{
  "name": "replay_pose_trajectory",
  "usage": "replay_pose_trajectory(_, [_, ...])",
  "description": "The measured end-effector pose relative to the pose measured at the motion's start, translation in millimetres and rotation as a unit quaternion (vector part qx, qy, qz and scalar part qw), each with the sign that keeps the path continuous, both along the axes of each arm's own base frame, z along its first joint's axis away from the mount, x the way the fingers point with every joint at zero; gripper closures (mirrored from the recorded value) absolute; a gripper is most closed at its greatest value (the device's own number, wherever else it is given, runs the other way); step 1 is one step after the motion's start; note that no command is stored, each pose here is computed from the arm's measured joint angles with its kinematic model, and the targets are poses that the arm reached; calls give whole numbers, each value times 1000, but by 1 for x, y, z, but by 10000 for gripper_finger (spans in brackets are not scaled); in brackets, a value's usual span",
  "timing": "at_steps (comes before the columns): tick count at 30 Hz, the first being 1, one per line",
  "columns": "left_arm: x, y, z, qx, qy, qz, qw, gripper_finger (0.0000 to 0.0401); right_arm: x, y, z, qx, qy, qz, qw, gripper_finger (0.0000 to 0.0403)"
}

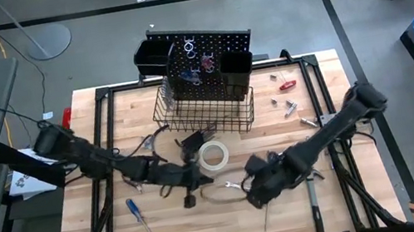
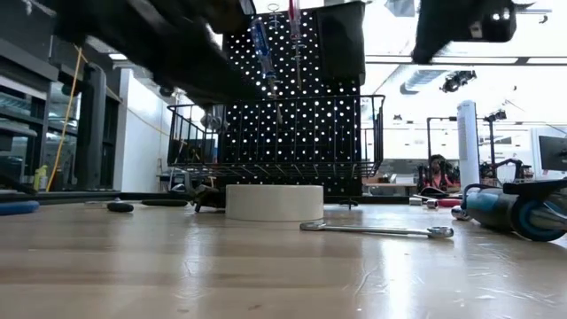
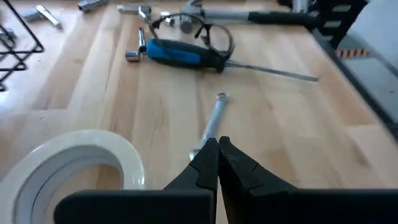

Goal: Hang tools onto peg board
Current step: Hang the wrench on the peg board

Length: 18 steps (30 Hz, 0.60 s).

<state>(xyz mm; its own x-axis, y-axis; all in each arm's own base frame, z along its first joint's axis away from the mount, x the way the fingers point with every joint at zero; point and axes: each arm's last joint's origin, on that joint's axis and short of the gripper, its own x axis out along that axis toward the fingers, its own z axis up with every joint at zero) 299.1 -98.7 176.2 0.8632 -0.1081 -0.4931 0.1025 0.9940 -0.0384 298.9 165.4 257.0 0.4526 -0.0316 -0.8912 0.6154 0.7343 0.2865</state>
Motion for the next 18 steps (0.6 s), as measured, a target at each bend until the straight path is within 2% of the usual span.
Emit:
replay_pose_trajectory(4, [36, 7, -14, 4, 27, -27, 999, 401, -10, -5, 6, 44, -48, -48, 997, 403])
replay_pose_trajectory(8, [65, 13, -25, -3, 71, -34, 997, 401, -6, 1, -11, 81, -50, -17, 995, 403])
replay_pose_trajectory(11, [70, 17, -26, -12, 103, -29, 994, 401, 2, 6, -35, 90, -46, 0, 995, 403])
replay_pose_trajectory(15, [66, 18, -14, -14, 103, -39, 994, 401, 0, 1, -75, 49, 14, -26, 998, 403])
replay_pose_trajectory(18, [63, 18, -6, -5, 94, -48, 994, 401, 1, -7, -90, 50, 25, -43, 998, 403])
